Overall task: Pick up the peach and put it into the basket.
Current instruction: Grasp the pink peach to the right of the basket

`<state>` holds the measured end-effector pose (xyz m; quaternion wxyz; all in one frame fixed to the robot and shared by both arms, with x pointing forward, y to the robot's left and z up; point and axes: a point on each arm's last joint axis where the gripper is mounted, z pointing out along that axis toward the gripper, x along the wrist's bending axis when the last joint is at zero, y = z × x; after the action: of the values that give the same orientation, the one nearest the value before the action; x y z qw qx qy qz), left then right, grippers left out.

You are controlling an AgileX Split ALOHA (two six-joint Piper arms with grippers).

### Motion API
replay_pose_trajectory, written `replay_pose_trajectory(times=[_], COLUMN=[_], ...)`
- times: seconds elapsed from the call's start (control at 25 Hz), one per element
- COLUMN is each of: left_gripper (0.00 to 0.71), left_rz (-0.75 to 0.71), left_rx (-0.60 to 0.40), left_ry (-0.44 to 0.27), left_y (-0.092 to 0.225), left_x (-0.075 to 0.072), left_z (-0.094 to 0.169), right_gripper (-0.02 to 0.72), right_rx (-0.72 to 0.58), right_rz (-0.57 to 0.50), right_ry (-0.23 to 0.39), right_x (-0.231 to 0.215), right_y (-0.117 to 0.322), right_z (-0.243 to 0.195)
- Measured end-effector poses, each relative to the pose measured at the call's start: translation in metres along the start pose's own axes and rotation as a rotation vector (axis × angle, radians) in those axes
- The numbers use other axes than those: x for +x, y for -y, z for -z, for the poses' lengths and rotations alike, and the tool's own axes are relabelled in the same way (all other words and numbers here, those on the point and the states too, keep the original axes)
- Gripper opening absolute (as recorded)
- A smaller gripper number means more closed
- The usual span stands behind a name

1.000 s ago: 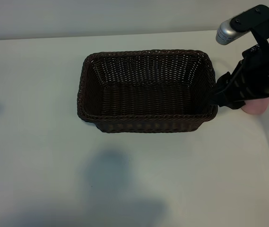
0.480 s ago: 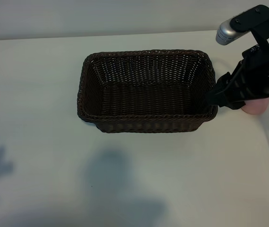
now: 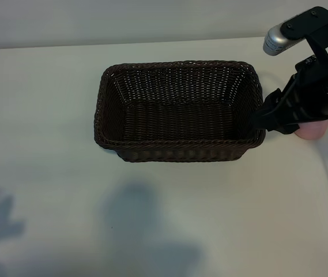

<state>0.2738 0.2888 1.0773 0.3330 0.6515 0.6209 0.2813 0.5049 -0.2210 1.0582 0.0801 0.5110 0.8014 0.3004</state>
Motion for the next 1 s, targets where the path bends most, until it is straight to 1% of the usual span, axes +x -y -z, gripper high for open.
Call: replay_pose_trajectory(times=[0.08,0.4,0.64,1.0], left_gripper=[0.596,0.596,0.596,0.596], left_rz=[-0.02,-0.05,-0.026,-0.001], left_rx=[-0.009,-0.035,0.036,0.079], left_ry=[0.009,-0.009,-0.104,-0.114], left_y=[0.004,0.026,0.038,0.043], left_x=[-0.001,-0.001,0.008,0.009], left_z=[0.001,0.006,0.003,0.001], right_gripper=[0.594,0.594,0.594,0.594], right_rx=[0.0,0.0,0.0,0.0], right_rz=[0.0,0.0,0.0,0.0], right_ry=[0.0,0.0,0.0,0.0], right_x=[0.0,0.0,0.0,0.0], right_y=[0.0,0.0,0.0,0.0], right_z=[0.0,0.0,0.0,0.0])
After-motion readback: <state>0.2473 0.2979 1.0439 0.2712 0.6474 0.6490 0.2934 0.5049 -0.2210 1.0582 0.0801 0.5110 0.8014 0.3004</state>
